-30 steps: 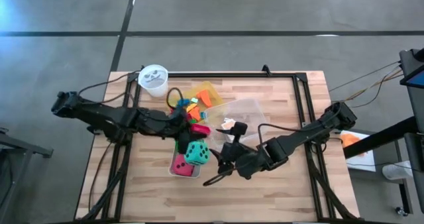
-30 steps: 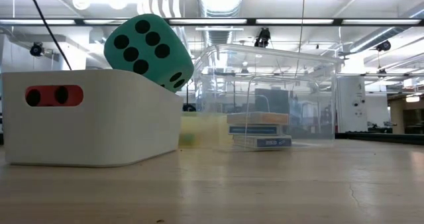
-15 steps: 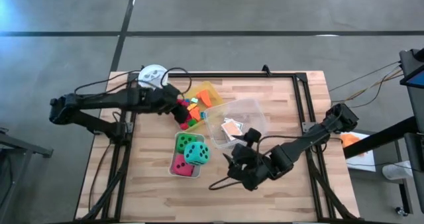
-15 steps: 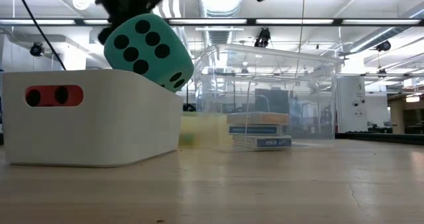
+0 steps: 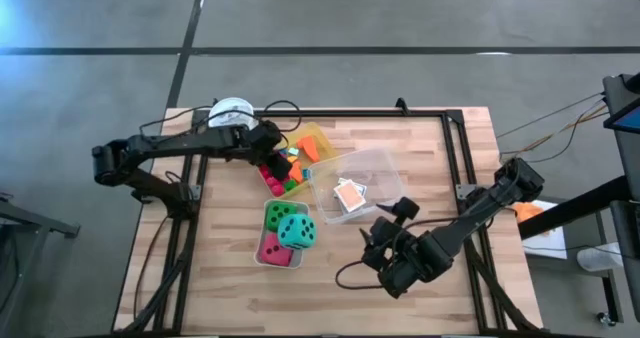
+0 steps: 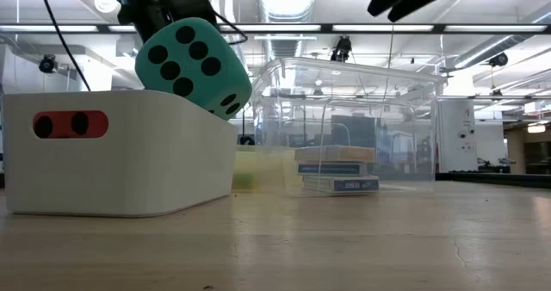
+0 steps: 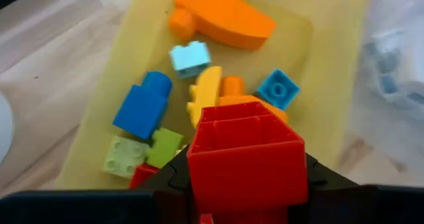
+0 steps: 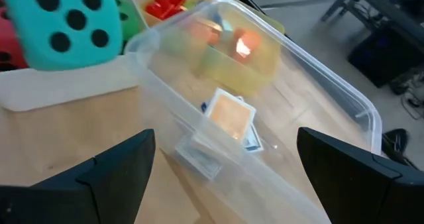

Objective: Pick & Place Toys
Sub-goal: Put the red game piece into the yellow bin

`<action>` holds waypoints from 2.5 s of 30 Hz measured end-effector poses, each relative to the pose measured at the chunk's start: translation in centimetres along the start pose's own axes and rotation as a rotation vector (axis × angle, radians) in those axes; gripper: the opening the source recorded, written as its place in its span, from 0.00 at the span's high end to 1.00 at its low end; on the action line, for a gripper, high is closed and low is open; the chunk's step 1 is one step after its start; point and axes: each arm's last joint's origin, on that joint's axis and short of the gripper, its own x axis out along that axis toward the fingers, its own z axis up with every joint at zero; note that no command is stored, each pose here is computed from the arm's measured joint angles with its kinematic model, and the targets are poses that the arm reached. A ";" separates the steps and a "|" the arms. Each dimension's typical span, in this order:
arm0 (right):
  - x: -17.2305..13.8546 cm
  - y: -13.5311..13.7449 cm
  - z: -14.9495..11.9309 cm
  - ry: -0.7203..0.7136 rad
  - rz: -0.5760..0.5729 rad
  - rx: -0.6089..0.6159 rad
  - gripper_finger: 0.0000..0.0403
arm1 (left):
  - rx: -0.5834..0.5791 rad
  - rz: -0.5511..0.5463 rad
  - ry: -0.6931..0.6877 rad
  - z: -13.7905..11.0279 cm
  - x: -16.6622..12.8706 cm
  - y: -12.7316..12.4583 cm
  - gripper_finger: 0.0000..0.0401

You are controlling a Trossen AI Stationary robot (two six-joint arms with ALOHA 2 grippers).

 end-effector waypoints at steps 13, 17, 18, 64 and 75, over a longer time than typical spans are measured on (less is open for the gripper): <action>0.9 -0.9 -2.0 0.113 -0.042 -0.110 0.10 | -0.016 0.004 0.146 0.4 4.3 1.3 0.70; 1.0 -1.1 -2.3 0.119 -0.050 -0.123 0.10 | -0.021 -0.003 0.184 0.3 5.3 1.4 0.70; 1.0 -1.1 -2.4 0.121 -0.052 -0.126 0.10 | -0.019 -0.001 0.187 0.2 5.5 1.4 0.70; 1.7 -1.4 -2.6 0.129 -0.078 -0.125 0.10 | -0.063 -0.033 0.224 0.1 6.2 1.2 0.51; 1.7 -1.4 -2.6 0.129 -0.078 -0.124 0.10 | -0.079 -0.034 0.225 0.1 6.2 1.2 0.31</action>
